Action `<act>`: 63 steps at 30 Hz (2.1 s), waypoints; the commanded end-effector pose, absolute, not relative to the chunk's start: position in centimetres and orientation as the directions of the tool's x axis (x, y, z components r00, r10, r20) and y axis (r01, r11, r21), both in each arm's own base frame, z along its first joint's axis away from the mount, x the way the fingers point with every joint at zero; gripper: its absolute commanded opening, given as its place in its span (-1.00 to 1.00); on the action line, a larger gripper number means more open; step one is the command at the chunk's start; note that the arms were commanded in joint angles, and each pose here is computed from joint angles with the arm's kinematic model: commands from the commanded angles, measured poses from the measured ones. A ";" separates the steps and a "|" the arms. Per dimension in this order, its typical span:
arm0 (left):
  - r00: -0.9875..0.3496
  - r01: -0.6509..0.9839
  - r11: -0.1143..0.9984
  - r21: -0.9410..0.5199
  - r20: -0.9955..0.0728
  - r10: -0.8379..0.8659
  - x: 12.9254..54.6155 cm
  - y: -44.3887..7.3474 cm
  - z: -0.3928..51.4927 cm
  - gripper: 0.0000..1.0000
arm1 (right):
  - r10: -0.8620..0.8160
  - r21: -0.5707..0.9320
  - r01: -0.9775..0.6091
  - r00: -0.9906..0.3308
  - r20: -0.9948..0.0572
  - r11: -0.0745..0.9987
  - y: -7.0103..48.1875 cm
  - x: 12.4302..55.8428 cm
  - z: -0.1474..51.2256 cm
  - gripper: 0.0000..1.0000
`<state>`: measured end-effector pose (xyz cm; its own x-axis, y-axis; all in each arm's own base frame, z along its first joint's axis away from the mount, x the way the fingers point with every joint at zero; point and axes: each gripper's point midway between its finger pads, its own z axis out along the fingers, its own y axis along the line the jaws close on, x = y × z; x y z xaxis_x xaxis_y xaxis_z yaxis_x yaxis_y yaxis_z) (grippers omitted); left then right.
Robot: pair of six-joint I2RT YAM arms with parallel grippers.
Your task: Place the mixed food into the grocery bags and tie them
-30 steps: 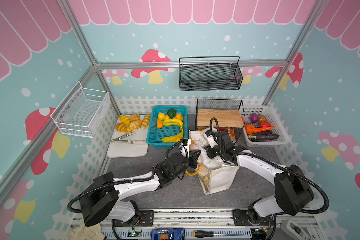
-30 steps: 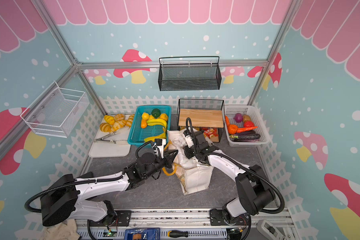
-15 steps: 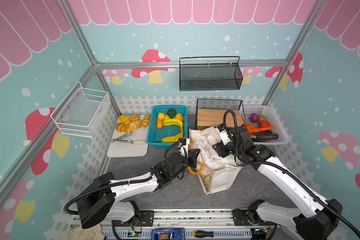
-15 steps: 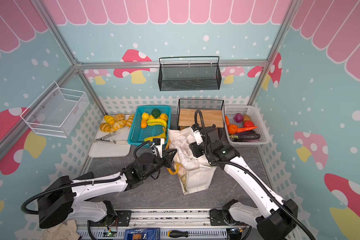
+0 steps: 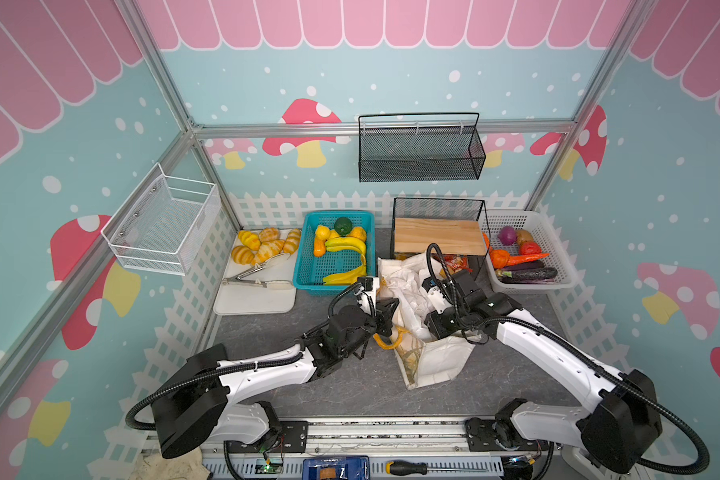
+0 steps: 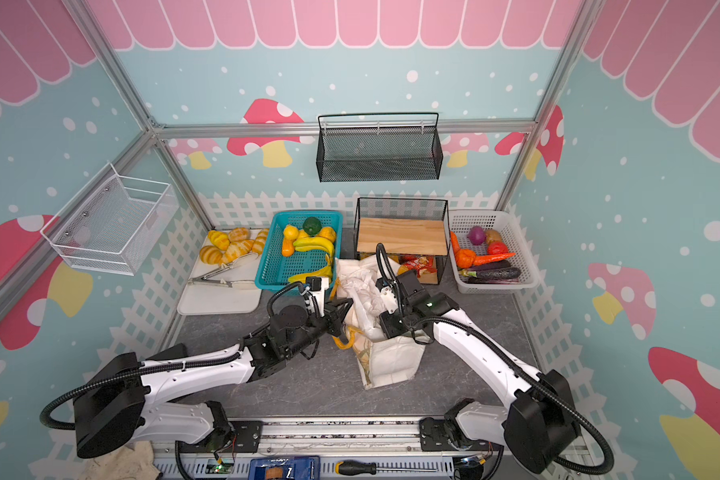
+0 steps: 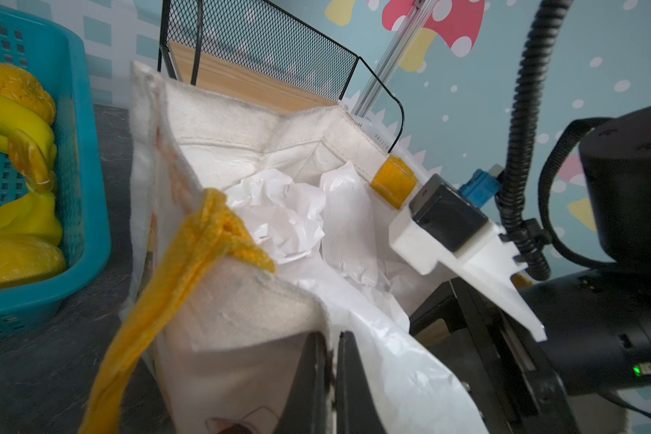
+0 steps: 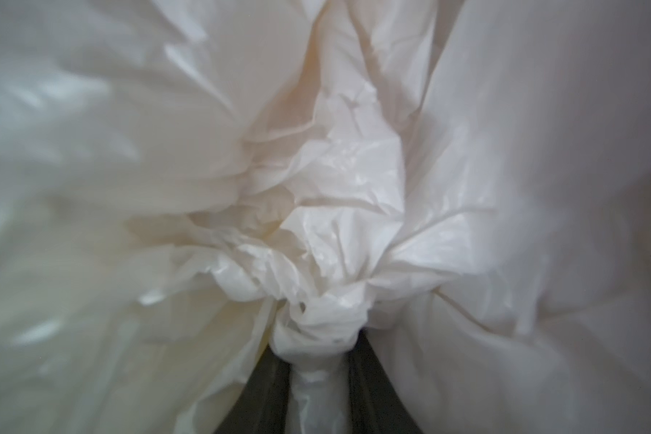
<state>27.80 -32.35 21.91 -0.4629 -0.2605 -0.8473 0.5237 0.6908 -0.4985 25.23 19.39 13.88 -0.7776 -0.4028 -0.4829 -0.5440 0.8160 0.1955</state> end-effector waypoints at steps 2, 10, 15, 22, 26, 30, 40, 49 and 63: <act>-0.464 0.526 0.689 -0.499 -0.847 -0.260 28.0 -32.5 22.1 -1.00 | -0.447 0.240 -0.570 -0.791 -0.418 0.786 20.9 24.7 9.6 -0.43; -0.458 0.531 0.688 -0.495 -0.851 -0.258 27.7 -32.1 22.3 -1.00 | -0.420 0.096 -0.576 -0.690 -0.590 0.812 19.8 27.5 14.4 -0.13; -0.434 0.527 0.699 -0.483 -0.861 -0.267 27.7 -31.4 22.9 -1.00 | -0.347 0.082 -0.642 -0.513 -0.785 0.762 21.3 28.3 22.0 0.02; -0.440 0.527 0.695 -0.489 -0.857 -0.269 27.6 -31.4 23.1 -1.00 | -0.339 0.134 -0.697 -0.496 -0.799 0.704 25.0 29.2 20.9 -0.01; -0.446 0.524 0.696 -0.490 -0.855 -0.266 27.4 -31.2 22.9 -1.00 | -0.373 0.100 -0.640 -0.560 -0.740 0.762 24.0 30.3 16.5 -0.13; -0.443 0.523 0.701 -0.484 -0.857 -0.262 27.3 -31.0 22.8 -0.99 | -0.412 0.093 -0.623 -0.614 -0.673 0.777 23.2 29.7 13.3 -0.17; -0.349 0.563 0.722 -0.402 -0.908 -0.233 26.8 -29.4 25.4 0.05 | -0.299 -0.087 -0.498 -0.365 -0.882 0.863 18.7 31.5 26.9 0.47; -0.184 0.444 0.848 -0.291 -0.955 -0.232 27.7 -21.9 29.5 0.57 | -0.088 -0.080 -0.062 -0.143 -0.986 0.995 5.9 33.7 34.7 0.96; -0.123 -0.277 0.957 -0.087 -0.985 -0.125 34.2 1.8 22.8 0.96 | -0.110 -0.156 0.335 -0.154 -0.982 0.929 -5.0 36.5 21.1 0.99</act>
<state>33.99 -0.61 25.48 -0.0507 -0.1659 -0.9848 -0.2122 0.9654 -0.1516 36.02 -4.17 18.84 -0.3010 -0.0749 -0.9507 0.2834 0.9448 -0.1642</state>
